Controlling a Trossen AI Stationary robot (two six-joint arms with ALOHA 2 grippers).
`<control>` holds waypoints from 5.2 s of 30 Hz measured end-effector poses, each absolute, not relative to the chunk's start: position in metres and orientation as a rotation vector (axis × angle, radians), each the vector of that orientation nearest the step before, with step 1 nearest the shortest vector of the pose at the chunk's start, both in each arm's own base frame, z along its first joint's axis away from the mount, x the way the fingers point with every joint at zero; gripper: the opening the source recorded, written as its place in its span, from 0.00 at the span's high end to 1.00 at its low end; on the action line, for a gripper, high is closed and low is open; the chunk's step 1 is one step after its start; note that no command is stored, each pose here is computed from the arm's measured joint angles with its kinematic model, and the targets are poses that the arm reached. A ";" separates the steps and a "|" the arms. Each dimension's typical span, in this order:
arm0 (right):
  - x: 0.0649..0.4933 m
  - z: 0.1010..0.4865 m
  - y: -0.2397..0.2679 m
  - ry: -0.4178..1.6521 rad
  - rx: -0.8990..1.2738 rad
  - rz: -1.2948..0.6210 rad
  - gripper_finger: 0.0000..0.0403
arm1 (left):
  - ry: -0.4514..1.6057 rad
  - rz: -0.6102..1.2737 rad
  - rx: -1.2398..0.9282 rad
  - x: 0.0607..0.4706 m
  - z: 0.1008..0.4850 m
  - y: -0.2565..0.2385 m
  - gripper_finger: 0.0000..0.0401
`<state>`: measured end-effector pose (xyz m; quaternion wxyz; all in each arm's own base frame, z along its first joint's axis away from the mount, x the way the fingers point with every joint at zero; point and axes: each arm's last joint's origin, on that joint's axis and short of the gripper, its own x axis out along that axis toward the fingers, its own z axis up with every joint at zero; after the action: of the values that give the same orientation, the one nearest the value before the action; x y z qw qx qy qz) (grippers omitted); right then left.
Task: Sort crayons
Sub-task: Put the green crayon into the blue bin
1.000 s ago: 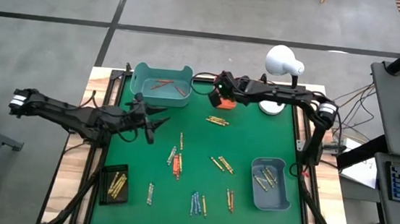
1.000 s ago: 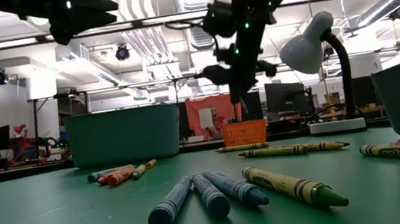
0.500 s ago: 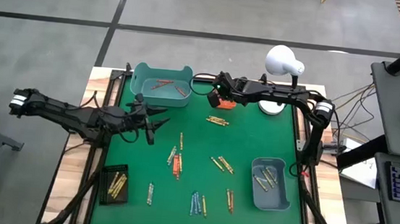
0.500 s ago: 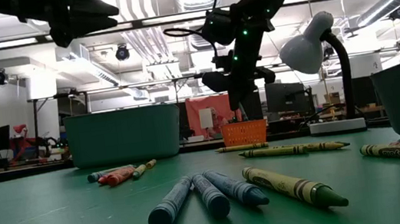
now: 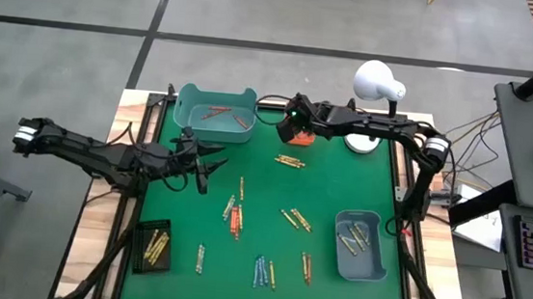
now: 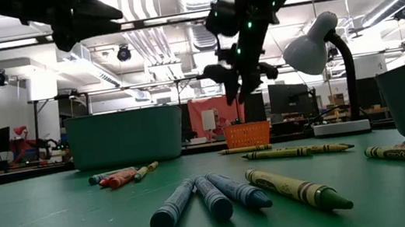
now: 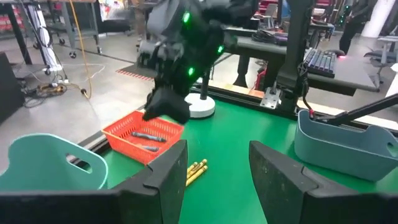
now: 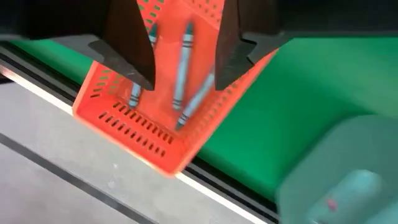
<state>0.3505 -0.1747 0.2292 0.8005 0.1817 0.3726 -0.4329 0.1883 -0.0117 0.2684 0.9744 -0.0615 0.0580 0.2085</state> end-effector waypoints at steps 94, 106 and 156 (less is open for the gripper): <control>0.353 0.293 0.021 0.757 0.126 -0.365 0.67 | 1.063 0.683 -0.308 0.252 0.121 -0.056 0.98; 0.351 0.274 0.021 0.784 0.114 -0.365 0.67 | 1.052 0.577 -0.408 0.229 0.180 -0.053 1.00; 0.367 0.263 0.034 0.159 -0.042 0.086 0.67 | 0.317 0.196 0.056 0.203 0.322 -0.113 1.00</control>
<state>0.3670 0.0342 0.2628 0.9957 -0.0212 0.0795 0.0429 0.2034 -0.1132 0.3218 0.9823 0.0277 0.1577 0.0972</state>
